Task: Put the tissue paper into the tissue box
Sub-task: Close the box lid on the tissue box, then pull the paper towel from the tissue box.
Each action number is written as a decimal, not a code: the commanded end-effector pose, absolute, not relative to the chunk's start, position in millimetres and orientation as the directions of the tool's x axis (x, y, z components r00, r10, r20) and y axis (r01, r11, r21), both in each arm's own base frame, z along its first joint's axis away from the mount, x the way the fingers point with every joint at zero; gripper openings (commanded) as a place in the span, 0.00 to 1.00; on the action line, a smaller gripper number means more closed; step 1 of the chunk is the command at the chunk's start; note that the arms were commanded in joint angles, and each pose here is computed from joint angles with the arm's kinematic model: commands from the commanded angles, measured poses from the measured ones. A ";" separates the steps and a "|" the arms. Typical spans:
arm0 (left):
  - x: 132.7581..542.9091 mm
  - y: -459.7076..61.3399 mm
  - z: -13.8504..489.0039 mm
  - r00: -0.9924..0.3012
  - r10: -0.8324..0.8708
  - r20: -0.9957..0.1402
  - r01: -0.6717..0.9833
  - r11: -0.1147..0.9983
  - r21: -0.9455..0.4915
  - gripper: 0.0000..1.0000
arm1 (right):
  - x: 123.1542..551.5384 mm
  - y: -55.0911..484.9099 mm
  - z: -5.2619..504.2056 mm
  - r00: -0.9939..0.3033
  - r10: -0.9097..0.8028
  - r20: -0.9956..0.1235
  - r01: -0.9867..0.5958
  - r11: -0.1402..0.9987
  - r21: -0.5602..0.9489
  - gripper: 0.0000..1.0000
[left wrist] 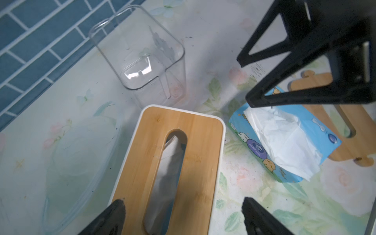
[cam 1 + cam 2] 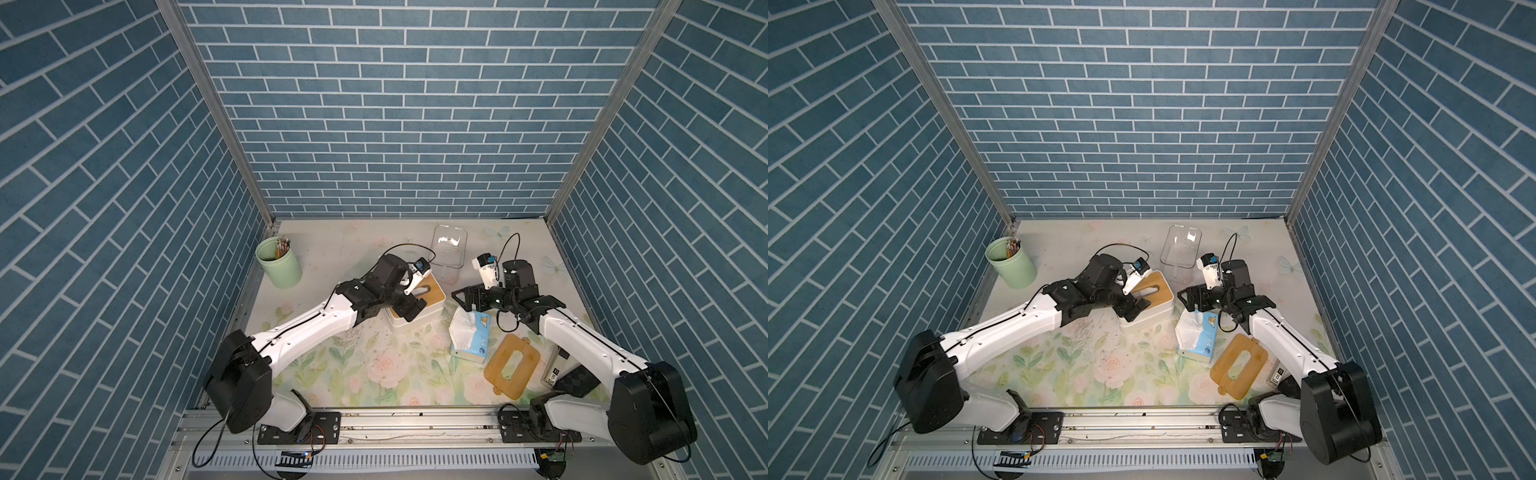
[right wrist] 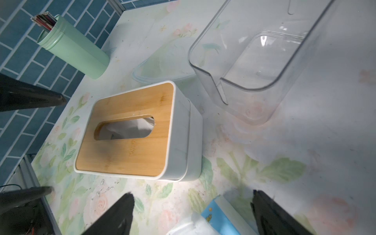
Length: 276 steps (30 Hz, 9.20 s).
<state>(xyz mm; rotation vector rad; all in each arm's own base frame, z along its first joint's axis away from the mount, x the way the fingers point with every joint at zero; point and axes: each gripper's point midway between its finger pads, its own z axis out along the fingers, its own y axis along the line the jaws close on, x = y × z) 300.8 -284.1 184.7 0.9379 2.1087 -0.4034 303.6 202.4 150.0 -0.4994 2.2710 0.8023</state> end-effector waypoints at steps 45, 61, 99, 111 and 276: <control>290.6 -215.9 80.5 -0.796 -0.301 -0.526 0.175 0.716 -0.676 0.70 | 301.1 273.1 106.6 -0.782 -0.204 -0.589 -0.577 0.596 0.558 0.94; 322.2 -193.7 91.3 -0.768 -0.297 -0.567 0.180 0.751 -0.636 0.79 | 242.9 289.4 122.2 -0.803 -0.187 -0.566 -0.580 0.465 0.669 0.82; 313.7 -232.6 104.3 -0.803 -0.217 -0.556 0.272 0.696 -0.664 0.88 | 258.0 310.1 106.6 -0.855 -0.130 -0.502 -0.481 0.561 0.674 0.64; 311.2 -241.1 110.7 -0.798 -0.226 -0.559 0.286 0.674 -0.681 0.93 | 251.4 315.2 87.1 -0.885 -0.129 -0.446 -0.432 0.582 0.689 0.61; 314.9 -236.1 97.5 -0.442 0.809 -0.389 0.815 0.543 0.203 0.00 | 287.7 265.6 117.6 -0.657 -0.205 -0.725 -0.626 0.684 0.374 0.74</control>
